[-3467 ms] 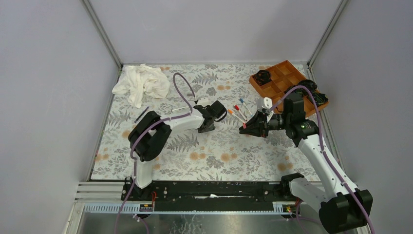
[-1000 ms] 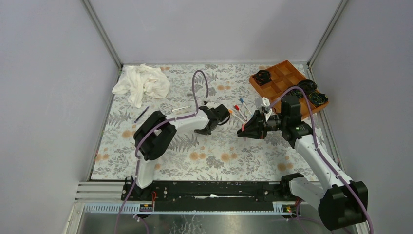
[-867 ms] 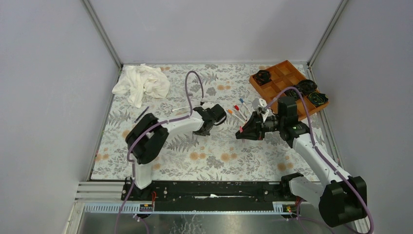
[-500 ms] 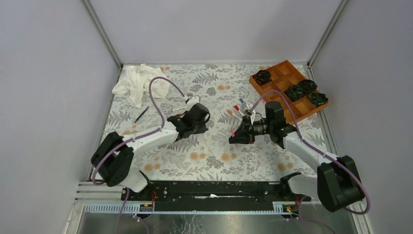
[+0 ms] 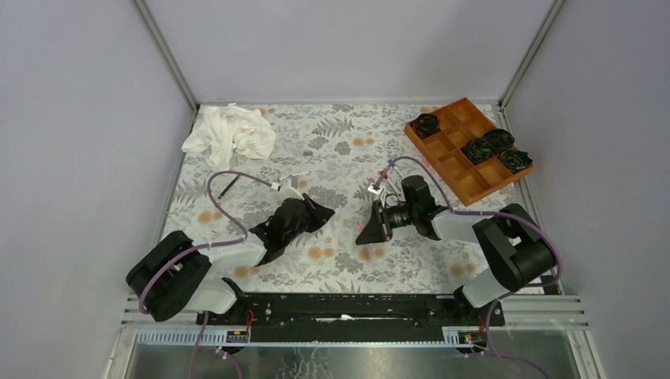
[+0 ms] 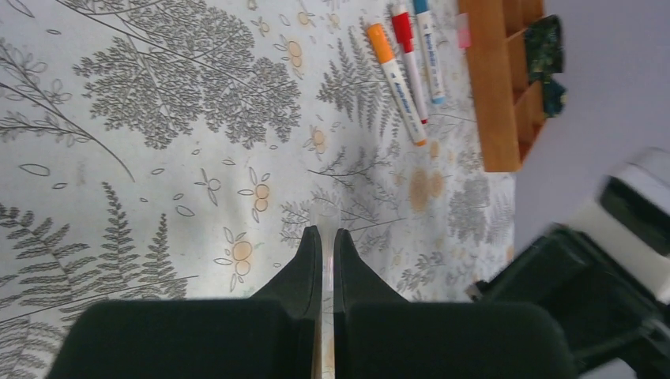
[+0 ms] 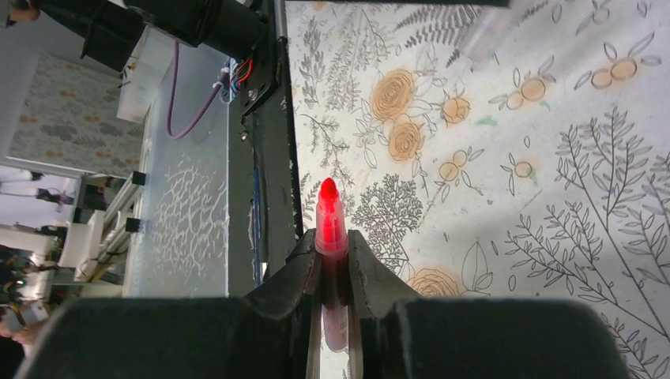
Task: Insert the pens into the pen caps
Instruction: Insert the pen cap onto the pen.
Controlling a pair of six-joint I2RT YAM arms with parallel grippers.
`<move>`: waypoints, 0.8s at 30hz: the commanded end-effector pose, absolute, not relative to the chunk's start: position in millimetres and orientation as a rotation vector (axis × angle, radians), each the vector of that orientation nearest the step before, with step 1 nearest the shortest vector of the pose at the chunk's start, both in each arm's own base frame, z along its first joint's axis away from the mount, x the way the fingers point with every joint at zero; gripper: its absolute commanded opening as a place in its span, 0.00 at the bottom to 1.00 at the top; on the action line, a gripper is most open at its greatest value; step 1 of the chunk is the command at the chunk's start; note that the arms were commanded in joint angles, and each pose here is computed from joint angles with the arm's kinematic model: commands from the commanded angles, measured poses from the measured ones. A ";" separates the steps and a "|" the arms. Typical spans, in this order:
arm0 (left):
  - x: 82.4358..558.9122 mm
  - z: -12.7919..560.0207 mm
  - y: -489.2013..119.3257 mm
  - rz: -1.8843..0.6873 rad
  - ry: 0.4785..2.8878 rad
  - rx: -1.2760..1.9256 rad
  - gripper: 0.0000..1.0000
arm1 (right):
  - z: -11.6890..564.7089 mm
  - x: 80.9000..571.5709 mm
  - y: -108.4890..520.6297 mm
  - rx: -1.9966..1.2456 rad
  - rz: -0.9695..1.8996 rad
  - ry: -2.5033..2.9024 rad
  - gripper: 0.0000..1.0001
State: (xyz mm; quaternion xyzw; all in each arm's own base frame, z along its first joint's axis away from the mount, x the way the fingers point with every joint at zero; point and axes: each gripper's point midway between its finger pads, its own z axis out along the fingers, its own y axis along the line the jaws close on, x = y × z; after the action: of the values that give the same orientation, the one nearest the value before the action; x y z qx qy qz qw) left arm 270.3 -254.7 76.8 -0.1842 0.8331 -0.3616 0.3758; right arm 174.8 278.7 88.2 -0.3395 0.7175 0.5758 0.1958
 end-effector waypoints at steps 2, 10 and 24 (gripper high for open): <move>278.3 123.8 -265.4 -1.193 1.887 -0.530 0.00 | 81.2 178.8 292.3 -0.908 1.641 2.060 0.00; 269.4 129.1 -273.0 -1.322 1.821 -0.489 0.00 | 72.2 170.7 302.5 -0.920 1.667 2.131 0.00; 256.4 124.1 -281.9 -1.369 1.841 -0.419 0.00 | 71.7 175.3 305.0 -0.885 1.666 2.175 0.00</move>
State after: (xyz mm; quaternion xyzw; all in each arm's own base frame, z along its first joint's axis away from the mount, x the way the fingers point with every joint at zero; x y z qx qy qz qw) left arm 259.5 -276.1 114.0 -0.1806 0.7405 -0.5193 0.3865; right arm 169.6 298.6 65.4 -0.3052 0.7502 0.5723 0.1287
